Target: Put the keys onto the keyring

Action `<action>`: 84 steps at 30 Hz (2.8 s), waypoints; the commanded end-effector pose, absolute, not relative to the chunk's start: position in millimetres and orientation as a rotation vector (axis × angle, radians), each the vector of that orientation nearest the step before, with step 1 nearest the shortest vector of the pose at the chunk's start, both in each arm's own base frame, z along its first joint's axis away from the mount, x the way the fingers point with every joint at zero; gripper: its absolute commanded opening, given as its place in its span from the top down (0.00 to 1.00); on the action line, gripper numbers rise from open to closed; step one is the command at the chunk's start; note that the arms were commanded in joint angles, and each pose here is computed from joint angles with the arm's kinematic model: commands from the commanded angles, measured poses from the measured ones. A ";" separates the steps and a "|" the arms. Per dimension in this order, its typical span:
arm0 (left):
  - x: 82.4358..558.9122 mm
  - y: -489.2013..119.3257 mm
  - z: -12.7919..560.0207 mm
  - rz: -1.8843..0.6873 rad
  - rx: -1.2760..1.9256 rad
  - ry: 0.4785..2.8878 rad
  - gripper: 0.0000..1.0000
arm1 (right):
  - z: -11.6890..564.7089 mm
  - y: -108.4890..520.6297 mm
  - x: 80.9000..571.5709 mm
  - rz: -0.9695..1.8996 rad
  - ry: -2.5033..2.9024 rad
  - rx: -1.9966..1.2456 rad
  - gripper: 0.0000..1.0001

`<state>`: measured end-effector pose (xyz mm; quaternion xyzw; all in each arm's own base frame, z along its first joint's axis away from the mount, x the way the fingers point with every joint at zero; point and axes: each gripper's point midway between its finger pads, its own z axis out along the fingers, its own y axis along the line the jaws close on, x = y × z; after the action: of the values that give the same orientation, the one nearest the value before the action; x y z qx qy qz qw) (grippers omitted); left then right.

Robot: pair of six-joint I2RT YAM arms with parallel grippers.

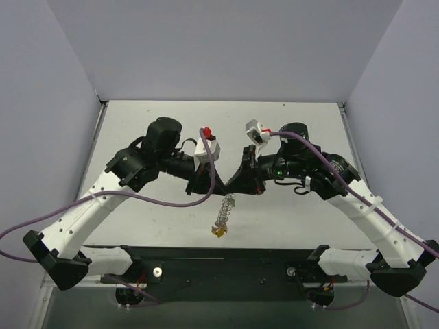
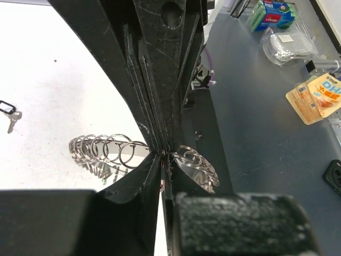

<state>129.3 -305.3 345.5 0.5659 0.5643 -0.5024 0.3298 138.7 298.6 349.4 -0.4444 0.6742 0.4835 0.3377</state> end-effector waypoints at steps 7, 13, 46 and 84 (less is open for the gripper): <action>141.8 -320.7 368.4 -1.233 1.354 1.373 1.00 | 376.2 305.2 136.6 1.275 1.616 -1.144 0.98; 141.8 -317.6 385.1 -1.268 1.149 1.241 1.00 | 384.2 291.9 144.3 1.182 1.550 -1.036 0.47; 119.0 -294.2 436.4 -1.488 0.793 0.836 1.00 | 412.2 291.9 137.6 1.274 1.361 -0.921 0.59; 128.3 -295.6 431.4 -1.403 0.832 0.973 1.00 | 421.1 277.3 138.0 1.197 1.342 -0.886 0.22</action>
<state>129.7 -303.4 402.5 0.3606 0.4435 -0.6087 0.5503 140.4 269.9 411.3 -0.3577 0.5873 0.4918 0.5341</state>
